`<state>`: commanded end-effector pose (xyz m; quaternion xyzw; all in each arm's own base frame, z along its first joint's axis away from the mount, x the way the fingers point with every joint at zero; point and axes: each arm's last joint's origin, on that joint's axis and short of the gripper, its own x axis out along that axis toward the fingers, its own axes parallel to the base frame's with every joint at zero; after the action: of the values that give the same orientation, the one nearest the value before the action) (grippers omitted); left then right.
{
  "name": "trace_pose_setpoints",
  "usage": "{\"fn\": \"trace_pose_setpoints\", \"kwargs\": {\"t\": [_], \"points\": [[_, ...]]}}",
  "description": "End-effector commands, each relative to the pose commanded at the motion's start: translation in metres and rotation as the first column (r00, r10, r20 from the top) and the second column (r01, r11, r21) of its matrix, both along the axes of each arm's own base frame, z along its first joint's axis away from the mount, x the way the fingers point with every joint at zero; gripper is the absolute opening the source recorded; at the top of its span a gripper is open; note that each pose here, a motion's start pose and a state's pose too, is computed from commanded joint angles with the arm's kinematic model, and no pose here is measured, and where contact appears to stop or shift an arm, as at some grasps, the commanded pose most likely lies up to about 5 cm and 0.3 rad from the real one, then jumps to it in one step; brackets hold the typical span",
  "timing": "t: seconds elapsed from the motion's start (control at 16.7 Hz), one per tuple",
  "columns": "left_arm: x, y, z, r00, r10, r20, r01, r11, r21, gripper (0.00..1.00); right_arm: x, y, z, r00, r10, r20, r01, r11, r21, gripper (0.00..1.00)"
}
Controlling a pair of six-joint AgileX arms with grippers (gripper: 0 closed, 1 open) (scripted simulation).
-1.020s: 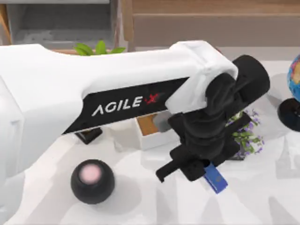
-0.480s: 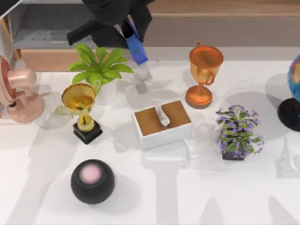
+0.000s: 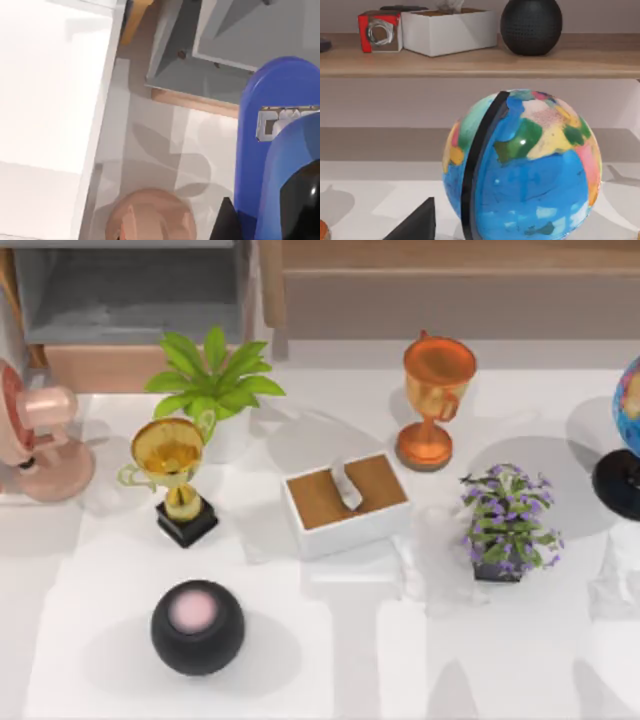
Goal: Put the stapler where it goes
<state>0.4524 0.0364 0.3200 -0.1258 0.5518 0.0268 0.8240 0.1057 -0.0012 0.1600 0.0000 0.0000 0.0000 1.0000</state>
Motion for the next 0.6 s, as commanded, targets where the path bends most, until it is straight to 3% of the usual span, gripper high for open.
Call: {"fn": "trace_pose_setpoints", "kwargs": {"t": [0.3,0.6], "points": [[0.015,0.103,-0.063,0.99,-0.023,-0.139,0.038,0.994,0.107,0.0,0.0,0.0,0.0,1.0,0.0,0.0,0.0,1.0,0.0,1.0],[0.025,0.14,-0.137,0.947,-0.131,-0.295,0.171,0.979,0.113,0.0,0.0,0.0,0.0,1.0,0.0,0.0,0.0,1.0,0.0,1.0]]}}
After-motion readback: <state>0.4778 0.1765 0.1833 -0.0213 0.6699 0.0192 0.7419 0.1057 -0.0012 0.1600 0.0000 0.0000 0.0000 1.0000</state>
